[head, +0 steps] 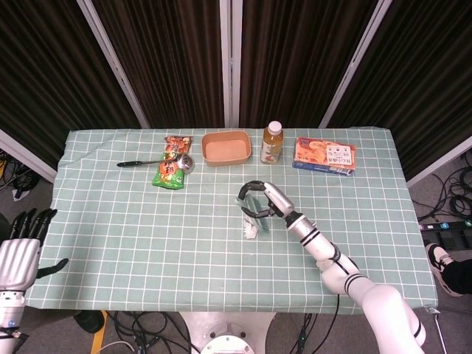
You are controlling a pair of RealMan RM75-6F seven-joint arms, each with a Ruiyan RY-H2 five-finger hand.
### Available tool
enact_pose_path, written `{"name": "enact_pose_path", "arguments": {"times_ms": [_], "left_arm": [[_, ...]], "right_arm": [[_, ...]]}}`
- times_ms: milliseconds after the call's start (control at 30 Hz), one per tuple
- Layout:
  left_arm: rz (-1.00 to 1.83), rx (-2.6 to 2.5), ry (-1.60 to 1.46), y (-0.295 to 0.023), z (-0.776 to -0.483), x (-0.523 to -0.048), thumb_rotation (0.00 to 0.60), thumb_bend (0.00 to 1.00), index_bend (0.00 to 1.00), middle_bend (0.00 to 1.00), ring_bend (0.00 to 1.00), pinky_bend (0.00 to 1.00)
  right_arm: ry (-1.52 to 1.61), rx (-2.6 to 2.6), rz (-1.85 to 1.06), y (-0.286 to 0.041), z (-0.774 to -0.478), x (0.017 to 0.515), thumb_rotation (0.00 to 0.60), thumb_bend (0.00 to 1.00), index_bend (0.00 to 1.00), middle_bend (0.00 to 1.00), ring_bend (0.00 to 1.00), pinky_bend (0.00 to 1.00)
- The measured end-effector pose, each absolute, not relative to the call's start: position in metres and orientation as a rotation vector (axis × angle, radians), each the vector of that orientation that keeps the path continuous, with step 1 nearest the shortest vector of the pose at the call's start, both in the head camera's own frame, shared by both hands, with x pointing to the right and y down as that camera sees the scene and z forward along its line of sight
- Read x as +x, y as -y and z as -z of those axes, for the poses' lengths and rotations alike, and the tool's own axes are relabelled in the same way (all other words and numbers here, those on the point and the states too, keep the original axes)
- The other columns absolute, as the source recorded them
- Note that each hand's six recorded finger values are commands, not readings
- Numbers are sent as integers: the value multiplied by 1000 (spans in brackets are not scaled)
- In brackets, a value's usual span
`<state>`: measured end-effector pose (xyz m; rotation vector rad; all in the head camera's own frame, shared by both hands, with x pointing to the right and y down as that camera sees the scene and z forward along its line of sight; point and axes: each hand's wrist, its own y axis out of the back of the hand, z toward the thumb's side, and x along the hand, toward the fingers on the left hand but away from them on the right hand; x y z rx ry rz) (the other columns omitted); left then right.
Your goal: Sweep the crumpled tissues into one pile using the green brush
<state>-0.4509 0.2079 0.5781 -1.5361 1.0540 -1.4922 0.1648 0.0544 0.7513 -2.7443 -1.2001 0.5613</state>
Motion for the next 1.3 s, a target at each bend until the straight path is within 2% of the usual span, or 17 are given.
{"name": "enact_pose_path", "arguments": {"times_ms": [267, 433, 633, 867, 1067, 1300], "left_arm": [[1480, -1545, -1058, -210, -577, -454, 600, 6, 74, 88, 0, 18], [1472, -1553, -1055, -209, -579, -452, 600, 7, 74, 88, 0, 18], [1454, -1566, -1039, -204, -583, -447, 600, 7, 74, 88, 0, 18], [1447, -1582, -1026, -202, -588, -442, 600, 6, 74, 88, 0, 18], [1442, -1588, -1026, -201, -589, -442, 600, 7, 74, 88, 0, 18], [1429, -1594, -1031, -203, -588, -442, 600, 7, 74, 88, 0, 18]], "right_arm": [[1305, -2692, -525, -45, -727, 204, 600, 365, 680, 634, 328, 197], [1384, -2623, -573, -54, -703, 243, 600, 370, 682, 634, 331, 159], [1550, -2481, -721, -87, -662, 306, 600, 389, 683, 633, 331, 143], [1711, -2200, -1009, -152, -627, 378, 600, 402, 684, 633, 331, 118], [1773, -2162, -1102, -193, -633, 383, 600, 412, 684, 633, 331, 99], [1752, -2128, -1097, -207, -653, 354, 600, 419, 683, 633, 331, 83]]}}
